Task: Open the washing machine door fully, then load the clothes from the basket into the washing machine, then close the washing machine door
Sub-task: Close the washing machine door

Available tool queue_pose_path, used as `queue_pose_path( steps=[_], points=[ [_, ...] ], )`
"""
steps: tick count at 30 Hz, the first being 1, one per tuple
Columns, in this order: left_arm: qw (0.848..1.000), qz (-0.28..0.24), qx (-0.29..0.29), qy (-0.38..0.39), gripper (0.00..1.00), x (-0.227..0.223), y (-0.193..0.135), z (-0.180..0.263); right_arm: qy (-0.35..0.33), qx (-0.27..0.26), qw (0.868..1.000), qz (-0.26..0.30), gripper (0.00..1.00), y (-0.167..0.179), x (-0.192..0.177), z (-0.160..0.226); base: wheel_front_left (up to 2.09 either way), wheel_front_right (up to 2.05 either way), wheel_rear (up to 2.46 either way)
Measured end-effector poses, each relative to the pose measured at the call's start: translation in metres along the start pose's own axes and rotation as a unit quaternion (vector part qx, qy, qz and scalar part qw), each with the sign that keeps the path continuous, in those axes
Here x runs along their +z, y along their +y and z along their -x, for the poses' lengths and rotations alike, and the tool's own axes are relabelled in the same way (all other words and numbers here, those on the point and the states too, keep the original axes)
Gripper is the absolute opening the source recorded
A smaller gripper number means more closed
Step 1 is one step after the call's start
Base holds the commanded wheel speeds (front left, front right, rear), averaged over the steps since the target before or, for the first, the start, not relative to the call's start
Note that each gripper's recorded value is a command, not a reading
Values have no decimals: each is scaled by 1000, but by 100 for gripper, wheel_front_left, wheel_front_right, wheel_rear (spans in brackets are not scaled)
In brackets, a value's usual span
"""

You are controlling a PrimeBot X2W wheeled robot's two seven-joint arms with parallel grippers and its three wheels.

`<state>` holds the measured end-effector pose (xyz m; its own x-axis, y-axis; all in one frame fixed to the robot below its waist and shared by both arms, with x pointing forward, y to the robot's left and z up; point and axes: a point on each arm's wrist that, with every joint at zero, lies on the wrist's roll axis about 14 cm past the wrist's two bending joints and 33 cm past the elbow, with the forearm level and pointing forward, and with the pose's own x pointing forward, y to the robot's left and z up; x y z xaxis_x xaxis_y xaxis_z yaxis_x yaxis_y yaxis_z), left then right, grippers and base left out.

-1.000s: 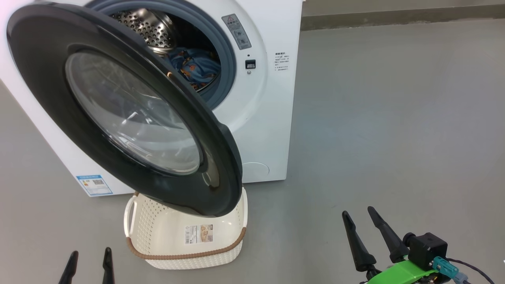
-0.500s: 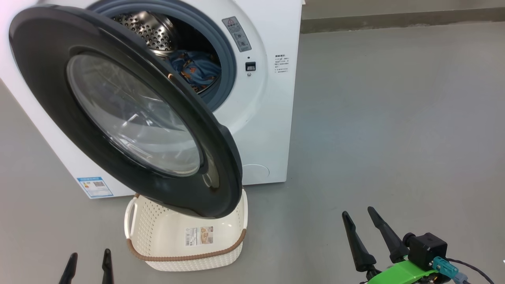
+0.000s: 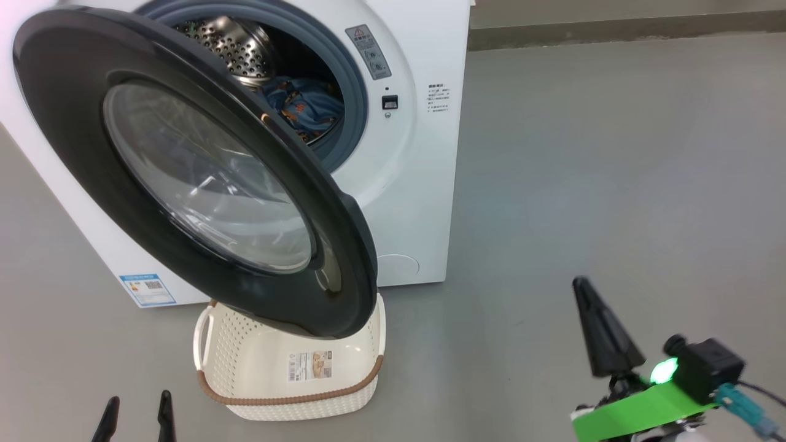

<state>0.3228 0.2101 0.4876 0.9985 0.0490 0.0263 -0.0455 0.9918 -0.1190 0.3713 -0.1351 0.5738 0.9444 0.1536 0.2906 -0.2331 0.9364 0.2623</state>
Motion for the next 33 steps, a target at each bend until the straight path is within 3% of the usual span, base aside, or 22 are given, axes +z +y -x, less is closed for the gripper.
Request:
queue_pose_path(
  steps=[5, 8, 16, 22, 26, 33],
  points=[
    [1000, 5, 4, 2, 100, -1, 2, 0, -67, 30, 997, 1, 0, 19, 42, -8, 0, 0, 0],
    [1000, 9, 6, 3, 100, -2, 2, 1, -113, 78, 991, -4, 0, 48, 70, -10, 0, 0, 0],
    [1000, 18, 16, 6, 100, -5, 6, 6, -156, 255, 954, -11, 0, 136, 103, -1, 0, 0, 0],
    [999, 20, 26, 11, 100, -7, 11, 13, -117, 362, 925, -18, 0, 184, 83, 13, 0, 0, 0],
    [999, 28, 36, 13, 100, -9, 15, 18, -57, 419, 906, -34, 0, 207, 50, 24, 0, 0, 0],
    [998, 40, 40, 12, 100, -8, 14, 14, 74, 459, 884, -44, 0, 212, -26, 32, 0, 0, 0]
  ],
)
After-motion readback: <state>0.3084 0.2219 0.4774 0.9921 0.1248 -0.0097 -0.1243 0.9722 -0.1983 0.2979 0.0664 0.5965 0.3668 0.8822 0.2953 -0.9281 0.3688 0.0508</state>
